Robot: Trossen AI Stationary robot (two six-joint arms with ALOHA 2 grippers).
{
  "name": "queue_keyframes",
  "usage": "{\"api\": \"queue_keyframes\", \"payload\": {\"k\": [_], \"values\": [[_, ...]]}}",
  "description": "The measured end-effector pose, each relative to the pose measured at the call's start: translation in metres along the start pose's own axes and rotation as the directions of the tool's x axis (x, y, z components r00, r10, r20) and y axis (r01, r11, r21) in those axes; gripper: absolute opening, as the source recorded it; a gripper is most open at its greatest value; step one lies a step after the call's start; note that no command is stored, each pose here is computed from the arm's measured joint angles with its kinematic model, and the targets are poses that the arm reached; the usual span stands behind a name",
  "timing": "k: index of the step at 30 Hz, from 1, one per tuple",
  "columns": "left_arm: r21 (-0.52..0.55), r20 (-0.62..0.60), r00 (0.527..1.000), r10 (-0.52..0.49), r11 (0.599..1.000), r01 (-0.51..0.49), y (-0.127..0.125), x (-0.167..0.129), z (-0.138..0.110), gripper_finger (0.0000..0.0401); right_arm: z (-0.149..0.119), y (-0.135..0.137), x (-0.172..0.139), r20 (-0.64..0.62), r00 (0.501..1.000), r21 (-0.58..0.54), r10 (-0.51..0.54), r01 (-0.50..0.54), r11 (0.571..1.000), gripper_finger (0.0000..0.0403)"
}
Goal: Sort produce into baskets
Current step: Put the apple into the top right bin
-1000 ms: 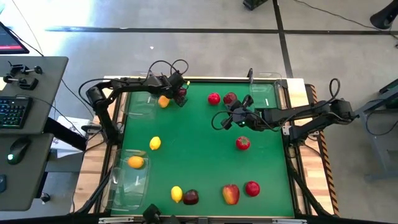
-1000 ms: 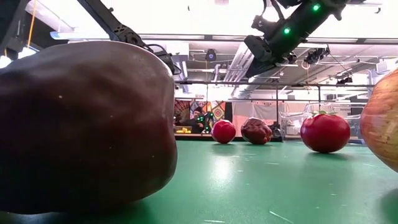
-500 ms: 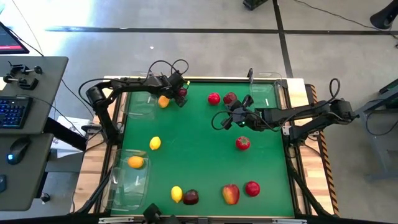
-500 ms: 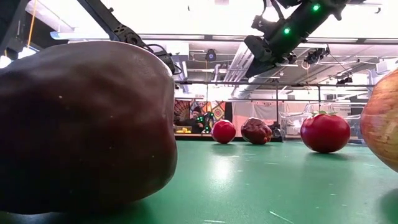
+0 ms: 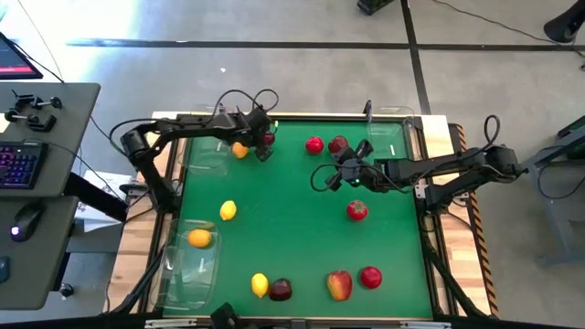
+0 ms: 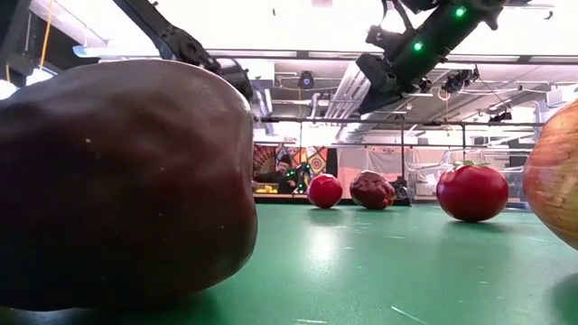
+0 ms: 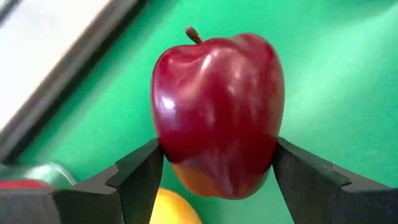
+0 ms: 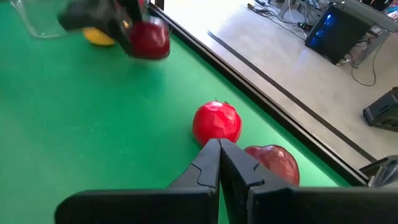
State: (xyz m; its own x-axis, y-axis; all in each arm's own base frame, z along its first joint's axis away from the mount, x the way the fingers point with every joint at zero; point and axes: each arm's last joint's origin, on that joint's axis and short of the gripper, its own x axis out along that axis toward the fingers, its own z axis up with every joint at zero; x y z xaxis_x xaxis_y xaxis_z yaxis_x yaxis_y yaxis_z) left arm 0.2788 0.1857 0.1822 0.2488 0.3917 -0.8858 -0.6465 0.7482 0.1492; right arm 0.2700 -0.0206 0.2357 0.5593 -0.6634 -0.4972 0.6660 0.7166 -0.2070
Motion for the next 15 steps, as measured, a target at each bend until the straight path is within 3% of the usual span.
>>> {"api": "queue_keyframes", "payload": {"k": [6,9,12,15], "values": [[0.069,0.083,0.996,-0.042,0.997,0.037,-0.009,-0.029,0.004,0.0266,-0.001,0.001,0.0,-0.014,1.0,-0.005,0.026,-0.026,1.0,0.0],[0.151,0.12,0.986,-0.115,0.984,0.096,-0.018,-0.041,0.002,0.0266,-0.002,0.002,-0.001,-0.031,0.998,-0.014,0.05,-0.05,0.999,0.0],[0.261,0.124,0.968,-0.217,0.949,0.18,-0.031,-0.049,-0.004,0.0266,-0.013,0.007,-0.002,-0.038,0.997,-0.041,0.074,-0.075,0.996,0.0],[0.388,0.121,0.936,-0.33,0.884,0.261,-0.046,-0.061,-0.008,0.0266,-0.031,0.016,-0.003,-0.024,0.987,-0.081,0.162,-0.163,0.983,0.0]]}}
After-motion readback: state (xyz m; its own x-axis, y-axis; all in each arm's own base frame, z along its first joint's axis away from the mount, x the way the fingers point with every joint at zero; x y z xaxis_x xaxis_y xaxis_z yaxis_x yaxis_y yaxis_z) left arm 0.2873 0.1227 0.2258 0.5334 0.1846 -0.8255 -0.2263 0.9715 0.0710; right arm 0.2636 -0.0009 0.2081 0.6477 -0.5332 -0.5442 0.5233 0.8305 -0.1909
